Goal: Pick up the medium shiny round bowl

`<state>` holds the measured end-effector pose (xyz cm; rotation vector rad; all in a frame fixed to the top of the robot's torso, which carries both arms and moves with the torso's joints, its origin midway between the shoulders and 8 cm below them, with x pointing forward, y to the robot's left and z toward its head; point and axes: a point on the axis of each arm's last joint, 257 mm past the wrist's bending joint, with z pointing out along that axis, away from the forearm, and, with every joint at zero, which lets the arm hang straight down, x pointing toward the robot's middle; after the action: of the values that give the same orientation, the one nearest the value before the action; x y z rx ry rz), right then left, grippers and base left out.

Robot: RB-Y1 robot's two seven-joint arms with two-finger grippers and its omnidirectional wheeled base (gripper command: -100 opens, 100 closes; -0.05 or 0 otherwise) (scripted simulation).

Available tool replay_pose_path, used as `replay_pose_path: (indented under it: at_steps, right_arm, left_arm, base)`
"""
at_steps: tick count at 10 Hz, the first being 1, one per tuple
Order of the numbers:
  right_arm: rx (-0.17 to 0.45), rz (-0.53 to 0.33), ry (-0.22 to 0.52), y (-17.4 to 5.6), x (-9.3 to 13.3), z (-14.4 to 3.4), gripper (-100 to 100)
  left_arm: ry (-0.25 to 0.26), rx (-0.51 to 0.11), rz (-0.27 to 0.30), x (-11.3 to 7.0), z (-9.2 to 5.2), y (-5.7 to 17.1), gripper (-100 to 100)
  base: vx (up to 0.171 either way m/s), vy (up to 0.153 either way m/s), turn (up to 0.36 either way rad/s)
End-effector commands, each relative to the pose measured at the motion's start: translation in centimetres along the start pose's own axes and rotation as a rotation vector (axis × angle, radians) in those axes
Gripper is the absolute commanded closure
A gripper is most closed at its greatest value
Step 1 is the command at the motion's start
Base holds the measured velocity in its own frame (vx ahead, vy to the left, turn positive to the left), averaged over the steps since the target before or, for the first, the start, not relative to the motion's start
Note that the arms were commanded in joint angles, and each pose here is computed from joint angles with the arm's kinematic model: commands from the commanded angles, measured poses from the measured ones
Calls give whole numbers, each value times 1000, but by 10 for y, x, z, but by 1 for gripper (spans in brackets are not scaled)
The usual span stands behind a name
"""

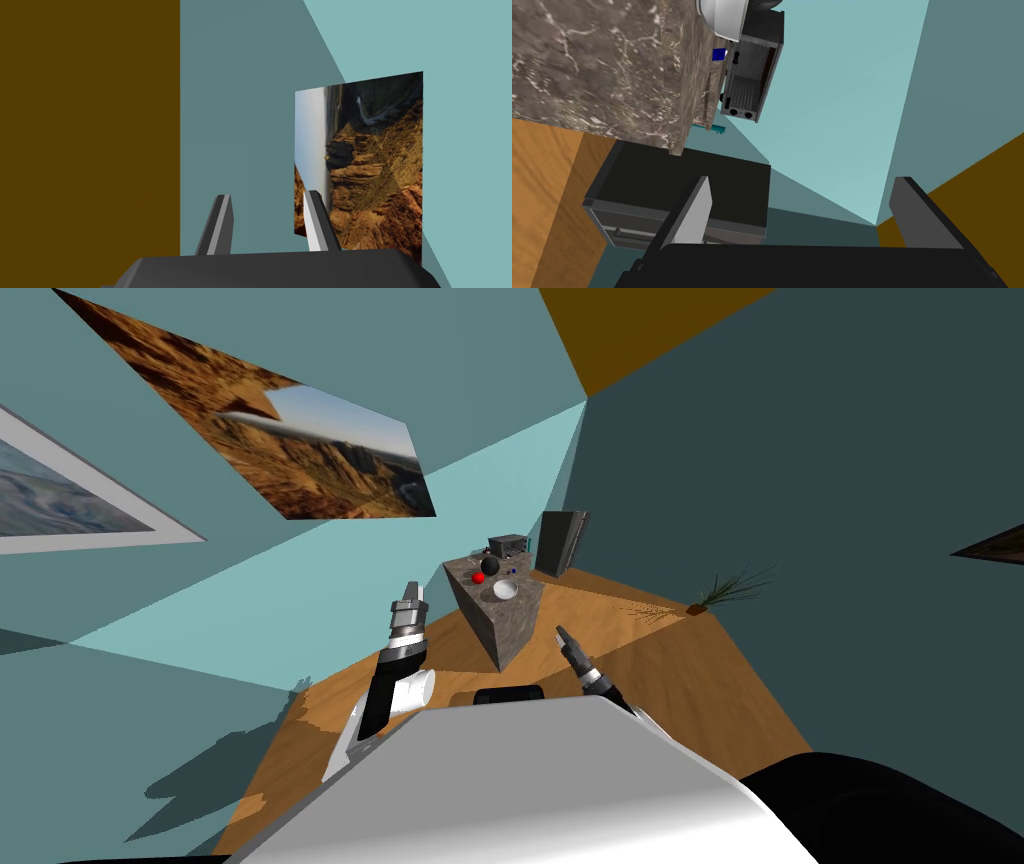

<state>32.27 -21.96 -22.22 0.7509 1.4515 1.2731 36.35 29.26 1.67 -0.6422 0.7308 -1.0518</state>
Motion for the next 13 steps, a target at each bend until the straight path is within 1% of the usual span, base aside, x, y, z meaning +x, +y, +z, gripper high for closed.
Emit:
replay_pose_path:
  at_steps: [1,2,3,4,5,7,8,9,10,11,12,13]
  right_arm:
    - [65,-28,52,-27,11,-18,-100]
    - [71,-44,71,-28,10,-21,-100]
    - [127,-67,112,-52,18,-38,-100]
    - [134,-84,131,-54,16,-41,-100]
    - [182,-104,168,-75,23,-59,-100]
    - [197,-128,193,-80,20,-64,-100]
    - [252,-162,243,-102,23,-86,-100]
    - [261,-176,257,-104,20,-90,-100]
    - [296,-206,303,-118,24,-108,-100]
    - [323,-225,319,-127,18,-117,-100]
    - [354,-255,363,-139,20,-136,-100]
    - [384,-279,383,-148,11,-146,-100]
  left_arm:
    - [0,0,0,0,0,0,0]
    - [0,0,0,0,0,0,0]
    - [0,0,0,0,0,0,0]
    - [0,0,0,0,0,0,0]
    - [0,0,0,0,0,0,0]
    - [0,0,0,0,0,0,0]
    - [0,0,0,0,0,0,0]
    - [0,0,0,0,0,0,0]
    - [0,0,0,0,0,0,0]
    - [0,0,0,0,0,0,0]
    - [0,0,0,0,0,0,0]
    - [0,0,0,0,0,0,0]
  base:
    - [-24,-3,50]
    - [-22,-3,17]
    - [-20,7,48]
    - [-14,13,22]
    - [-6,30,55]
    - [-4,21,13]
    - [-3,33,69]
    - [1,37,35]
    - [13,53,71]
    - [15,57,33]
    - [21,87,77]
    - [17,76,38]
